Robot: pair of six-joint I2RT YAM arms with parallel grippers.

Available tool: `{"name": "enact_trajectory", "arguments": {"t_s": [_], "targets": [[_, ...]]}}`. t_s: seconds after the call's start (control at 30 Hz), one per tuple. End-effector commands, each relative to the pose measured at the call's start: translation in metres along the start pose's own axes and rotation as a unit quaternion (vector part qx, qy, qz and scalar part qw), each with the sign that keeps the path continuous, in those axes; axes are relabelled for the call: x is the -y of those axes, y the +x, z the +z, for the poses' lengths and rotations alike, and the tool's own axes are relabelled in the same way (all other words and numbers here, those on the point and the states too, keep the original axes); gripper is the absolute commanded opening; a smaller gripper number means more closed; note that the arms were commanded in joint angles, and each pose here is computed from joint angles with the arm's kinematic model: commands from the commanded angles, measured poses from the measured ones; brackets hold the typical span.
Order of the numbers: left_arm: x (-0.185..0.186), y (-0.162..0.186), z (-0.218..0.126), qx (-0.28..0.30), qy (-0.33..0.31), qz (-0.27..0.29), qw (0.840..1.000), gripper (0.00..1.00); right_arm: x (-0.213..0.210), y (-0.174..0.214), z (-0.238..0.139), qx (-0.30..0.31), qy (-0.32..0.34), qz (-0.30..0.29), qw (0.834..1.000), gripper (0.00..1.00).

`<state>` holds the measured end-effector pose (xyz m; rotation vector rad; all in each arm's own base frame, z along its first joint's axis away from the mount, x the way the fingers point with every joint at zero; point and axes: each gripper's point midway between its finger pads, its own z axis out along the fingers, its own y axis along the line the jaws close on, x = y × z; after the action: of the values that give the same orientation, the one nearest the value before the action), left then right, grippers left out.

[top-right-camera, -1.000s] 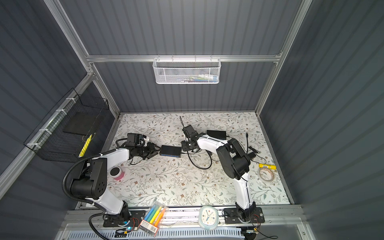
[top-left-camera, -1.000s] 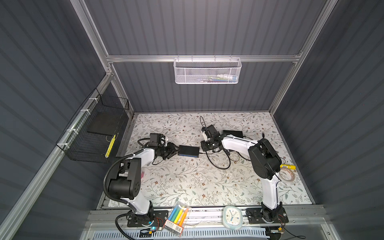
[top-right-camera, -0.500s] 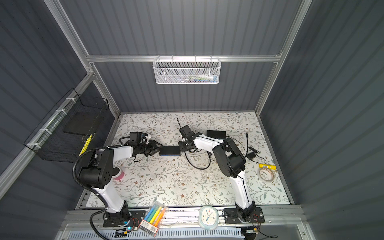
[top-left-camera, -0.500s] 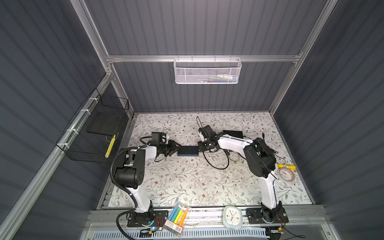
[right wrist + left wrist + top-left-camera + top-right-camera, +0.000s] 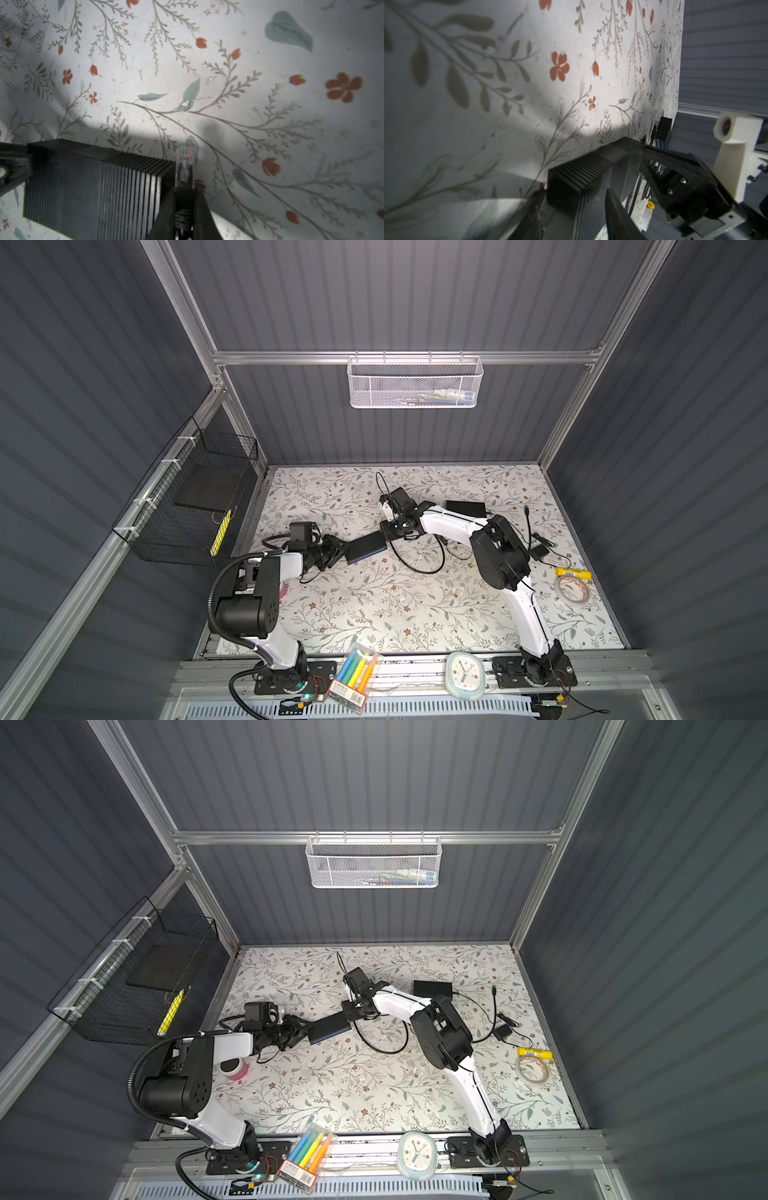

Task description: Insert the plug into the switch port

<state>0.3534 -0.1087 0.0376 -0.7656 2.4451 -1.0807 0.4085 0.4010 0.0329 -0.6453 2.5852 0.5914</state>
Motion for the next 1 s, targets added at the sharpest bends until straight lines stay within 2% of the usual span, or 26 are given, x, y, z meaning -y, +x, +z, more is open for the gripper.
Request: {"name": "enact_trajectory", "arguments": {"t_s": [0.0, 0.07, 0.2, 0.37, 0.47, 0.57, 0.73, 0.97], "targets": [[-0.005, -0.002, -0.008, 0.019, 0.002, -0.037, 0.999, 0.44, -0.039, 0.004, 0.004, -0.018, -0.056, -0.04, 0.997, 0.03], [-0.008, -0.004, -0.016, 0.029, -0.004, -0.049, 0.998, 0.44, -0.043, -0.001, 0.001, -0.009, -0.058, -0.055, 0.997, 0.03], [0.003, -0.012, -0.043, 0.059, -0.015, -0.034, 0.998, 0.44, -0.041, -0.011, -0.013, 0.007, -0.048, -0.097, 0.994, 0.03], [0.032, -0.033, -0.085, 0.102, -0.051, 0.047, 0.992, 0.45, -0.03, -0.015, -0.034, 0.013, -0.017, -0.147, 0.989, 0.03], [0.05, -0.043, -0.095, 0.101, -0.056, 0.092, 0.989, 0.46, -0.024, -0.013, -0.05, 0.024, 0.007, -0.168, 0.985, 0.03], [0.06, -0.048, -0.083, 0.069, -0.047, 0.117, 0.99, 0.46, -0.02, -0.003, -0.063, 0.027, 0.019, -0.179, 0.983, 0.02], [0.059, -0.056, -0.056, 0.031, -0.038, 0.123, 0.991, 0.44, -0.034, 0.027, -0.075, 0.025, 0.034, -0.212, 0.976, 0.01], [0.04, -0.058, -0.025, 0.008, -0.067, 0.123, 0.99, 0.42, -0.058, 0.067, -0.058, -0.008, 0.03, -0.217, 0.976, 0.01]]}}
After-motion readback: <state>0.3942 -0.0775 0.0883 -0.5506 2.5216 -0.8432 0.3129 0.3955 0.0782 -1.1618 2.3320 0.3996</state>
